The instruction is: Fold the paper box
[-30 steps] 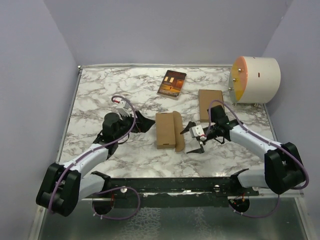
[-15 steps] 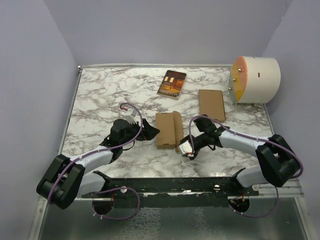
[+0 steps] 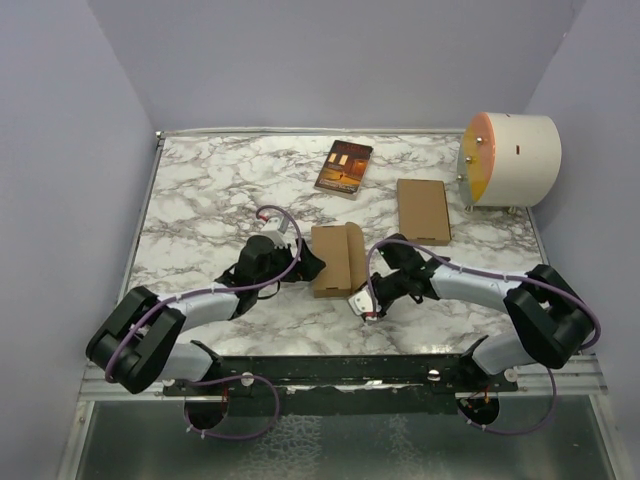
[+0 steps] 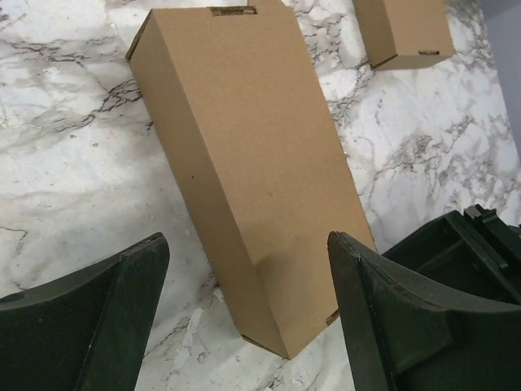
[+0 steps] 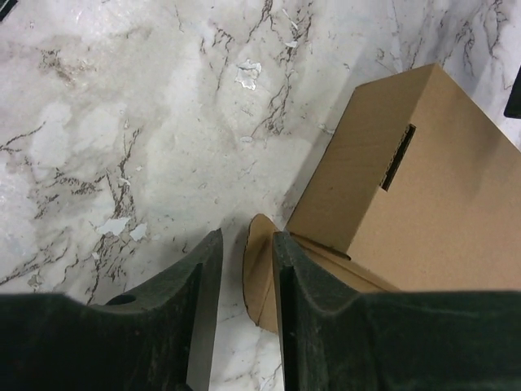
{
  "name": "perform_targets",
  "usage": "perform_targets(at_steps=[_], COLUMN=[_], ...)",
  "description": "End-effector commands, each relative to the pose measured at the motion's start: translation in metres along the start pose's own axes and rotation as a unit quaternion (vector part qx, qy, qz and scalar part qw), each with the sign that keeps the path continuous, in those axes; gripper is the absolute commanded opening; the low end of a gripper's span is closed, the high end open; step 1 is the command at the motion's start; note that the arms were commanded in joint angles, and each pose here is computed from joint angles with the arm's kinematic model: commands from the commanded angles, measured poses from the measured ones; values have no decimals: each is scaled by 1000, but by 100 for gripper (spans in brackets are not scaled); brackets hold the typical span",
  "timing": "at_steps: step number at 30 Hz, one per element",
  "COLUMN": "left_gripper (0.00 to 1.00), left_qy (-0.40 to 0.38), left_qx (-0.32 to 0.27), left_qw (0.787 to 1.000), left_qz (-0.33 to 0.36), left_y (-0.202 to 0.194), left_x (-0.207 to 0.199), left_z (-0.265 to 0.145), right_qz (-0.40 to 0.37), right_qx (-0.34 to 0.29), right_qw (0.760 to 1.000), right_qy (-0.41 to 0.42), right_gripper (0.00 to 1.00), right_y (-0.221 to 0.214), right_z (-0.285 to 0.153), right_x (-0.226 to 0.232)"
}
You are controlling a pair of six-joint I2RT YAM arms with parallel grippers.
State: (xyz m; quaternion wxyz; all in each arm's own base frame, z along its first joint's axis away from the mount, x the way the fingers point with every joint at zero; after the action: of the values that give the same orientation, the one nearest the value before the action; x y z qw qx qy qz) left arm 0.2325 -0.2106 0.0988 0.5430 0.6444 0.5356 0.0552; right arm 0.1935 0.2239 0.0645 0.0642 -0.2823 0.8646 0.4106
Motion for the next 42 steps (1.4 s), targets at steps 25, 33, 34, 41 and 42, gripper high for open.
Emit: perform_targets(at_steps=[25, 33, 34, 41, 42], left_gripper=[72, 69, 69, 68, 68], left_qy=[51, 56, 57, 62, 62], left_qx=[41, 49, 50, 53, 54], left_qw=[998, 997, 997, 997, 997], left_qz=[9, 5, 5, 2, 2], left_y=[-19, -23, -24, -25, -26], left_x=[20, 22, 23, 25, 26], left_z=[11, 13, 13, 12, 12], right_qz=[33, 72, 75, 96, 101], right_qx=[25, 25, 24, 22, 21], right_qw=[999, 996, 996, 995, 994], right_qy=[-33, -35, -35, -32, -32], right_gripper=[15, 11, 10, 5, 4], right_y=[-3, -2, -2, -5, -5], right_z=[1, 1, 1, -2, -3], right_x=[-12, -17, -17, -17, -18])
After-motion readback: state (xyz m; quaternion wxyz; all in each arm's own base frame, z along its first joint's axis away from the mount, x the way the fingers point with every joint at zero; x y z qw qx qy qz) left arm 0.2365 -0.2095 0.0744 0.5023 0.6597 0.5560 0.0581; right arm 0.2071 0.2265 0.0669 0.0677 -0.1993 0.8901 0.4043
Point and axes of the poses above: each gripper's point midway between its finger pads, its own z axis out along the fingers, its own x axis along the line the jaws close on, y = z × x, the point moved 5 cm from there along -z, back along the fingers, and after that the axes turned 7 degrees about z, right-handed, at the moved point
